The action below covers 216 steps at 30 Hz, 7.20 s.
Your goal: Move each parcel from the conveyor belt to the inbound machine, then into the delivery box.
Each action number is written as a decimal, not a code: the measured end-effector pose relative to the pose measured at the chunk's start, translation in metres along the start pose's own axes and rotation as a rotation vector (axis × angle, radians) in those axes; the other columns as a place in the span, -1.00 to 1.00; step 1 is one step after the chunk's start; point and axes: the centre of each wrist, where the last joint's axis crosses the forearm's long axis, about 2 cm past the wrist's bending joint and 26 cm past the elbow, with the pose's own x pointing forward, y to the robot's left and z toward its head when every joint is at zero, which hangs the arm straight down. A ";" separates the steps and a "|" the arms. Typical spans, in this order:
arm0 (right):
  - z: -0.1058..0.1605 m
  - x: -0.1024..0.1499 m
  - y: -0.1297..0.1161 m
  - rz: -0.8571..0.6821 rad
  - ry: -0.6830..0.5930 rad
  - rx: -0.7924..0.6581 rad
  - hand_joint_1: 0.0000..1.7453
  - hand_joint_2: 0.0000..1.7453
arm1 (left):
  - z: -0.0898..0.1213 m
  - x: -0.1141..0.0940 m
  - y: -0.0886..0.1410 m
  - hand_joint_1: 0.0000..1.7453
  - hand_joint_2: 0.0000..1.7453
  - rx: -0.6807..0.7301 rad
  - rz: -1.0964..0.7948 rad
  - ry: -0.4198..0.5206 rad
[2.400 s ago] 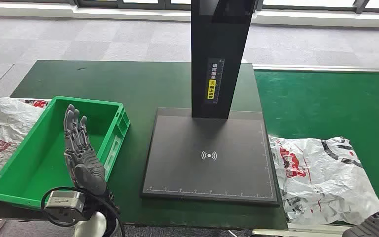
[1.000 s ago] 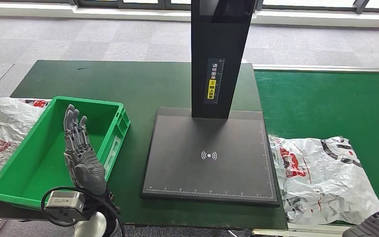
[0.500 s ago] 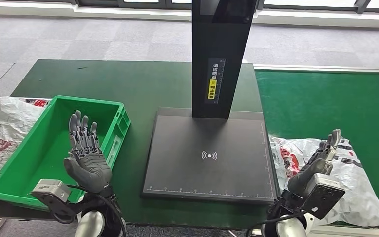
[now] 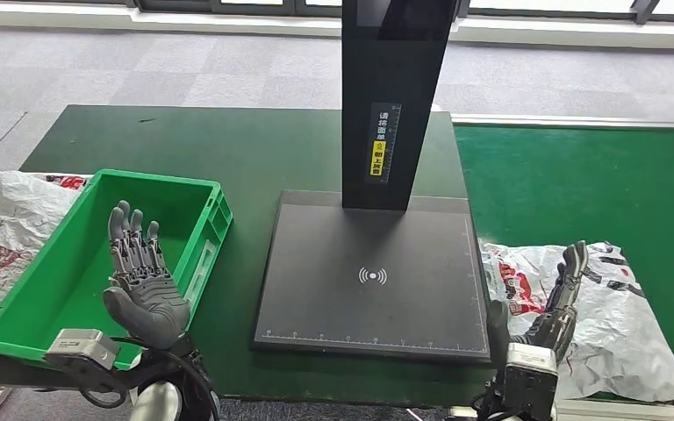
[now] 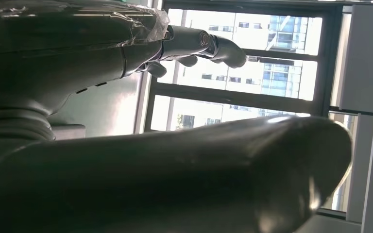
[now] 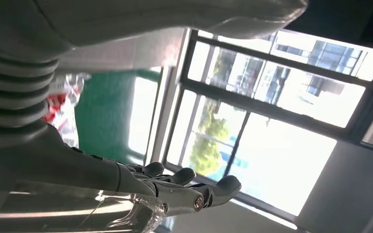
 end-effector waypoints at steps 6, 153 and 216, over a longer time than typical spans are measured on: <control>0.004 0.002 -0.014 0.103 0.015 -0.028 -1.00 1.00 | 0.002 0.005 0.003 -1.00 -1.00 0.013 -0.003 -0.007; -0.006 -0.102 -0.121 0.365 0.185 -0.181 1.00 1.00 | 0.072 -0.009 0.014 -1.00 -1.00 -0.374 -0.104 0.088; 0.015 -0.027 0.076 -0.149 0.192 0.336 -1.00 1.00 | 0.055 -0.028 -0.041 -1.00 -1.00 -0.309 -0.051 0.113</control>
